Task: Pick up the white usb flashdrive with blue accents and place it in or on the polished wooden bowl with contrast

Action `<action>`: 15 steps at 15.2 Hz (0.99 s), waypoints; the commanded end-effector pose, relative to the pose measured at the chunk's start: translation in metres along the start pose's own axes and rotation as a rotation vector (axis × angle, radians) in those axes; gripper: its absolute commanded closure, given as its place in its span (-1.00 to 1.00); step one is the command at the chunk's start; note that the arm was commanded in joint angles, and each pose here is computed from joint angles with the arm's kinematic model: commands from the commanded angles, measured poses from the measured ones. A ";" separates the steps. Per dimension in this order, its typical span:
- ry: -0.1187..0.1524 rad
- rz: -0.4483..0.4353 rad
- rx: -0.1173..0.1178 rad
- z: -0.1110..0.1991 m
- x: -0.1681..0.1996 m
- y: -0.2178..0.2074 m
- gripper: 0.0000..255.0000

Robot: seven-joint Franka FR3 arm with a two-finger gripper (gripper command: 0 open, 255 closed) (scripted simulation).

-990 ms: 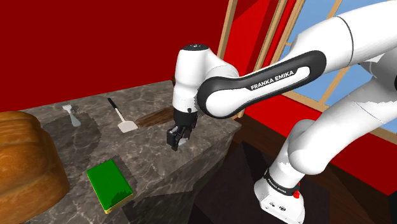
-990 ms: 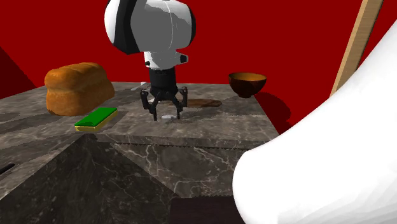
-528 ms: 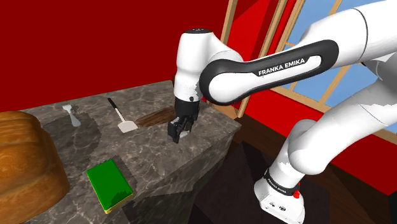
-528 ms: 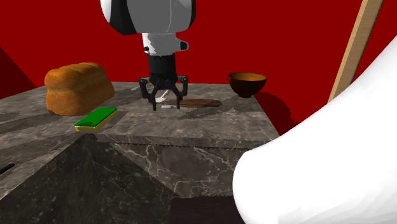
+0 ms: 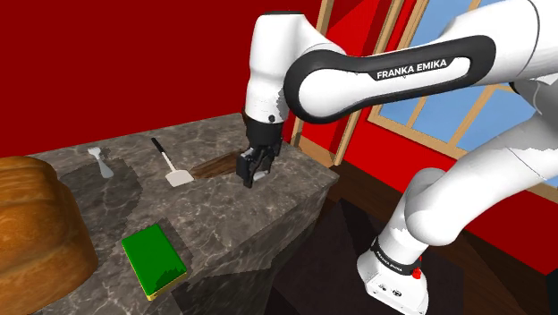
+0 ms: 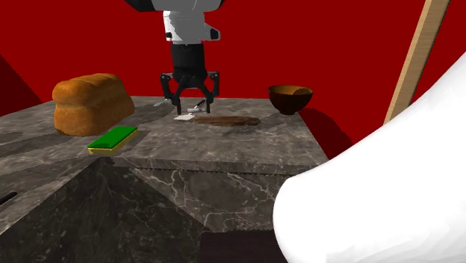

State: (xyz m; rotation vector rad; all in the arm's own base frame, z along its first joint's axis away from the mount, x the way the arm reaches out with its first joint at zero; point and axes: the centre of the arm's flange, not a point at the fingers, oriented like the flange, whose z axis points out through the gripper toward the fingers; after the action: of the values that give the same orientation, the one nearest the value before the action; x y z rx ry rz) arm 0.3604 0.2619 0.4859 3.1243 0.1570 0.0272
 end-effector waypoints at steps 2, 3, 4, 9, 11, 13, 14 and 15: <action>-0.001 0.000 0.000 -0.015 -0.001 0.000 1.00; -0.001 0.000 0.000 -0.020 0.000 0.000 1.00; -0.001 0.000 0.000 -0.026 0.000 0.000 1.00; -0.001 0.000 0.000 -0.052 0.000 0.001 1.00; -0.001 0.000 0.000 -0.062 0.000 0.001 1.00; -0.001 0.000 0.000 -0.063 0.008 0.012 1.00; -0.001 0.000 0.000 -0.063 0.015 0.023 1.00; -0.001 0.000 0.000 -0.063 0.022 0.034 1.00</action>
State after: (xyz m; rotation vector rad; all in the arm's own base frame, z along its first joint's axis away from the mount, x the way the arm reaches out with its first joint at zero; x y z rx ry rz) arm 0.3779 0.2400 0.5492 3.1244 0.1556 0.0263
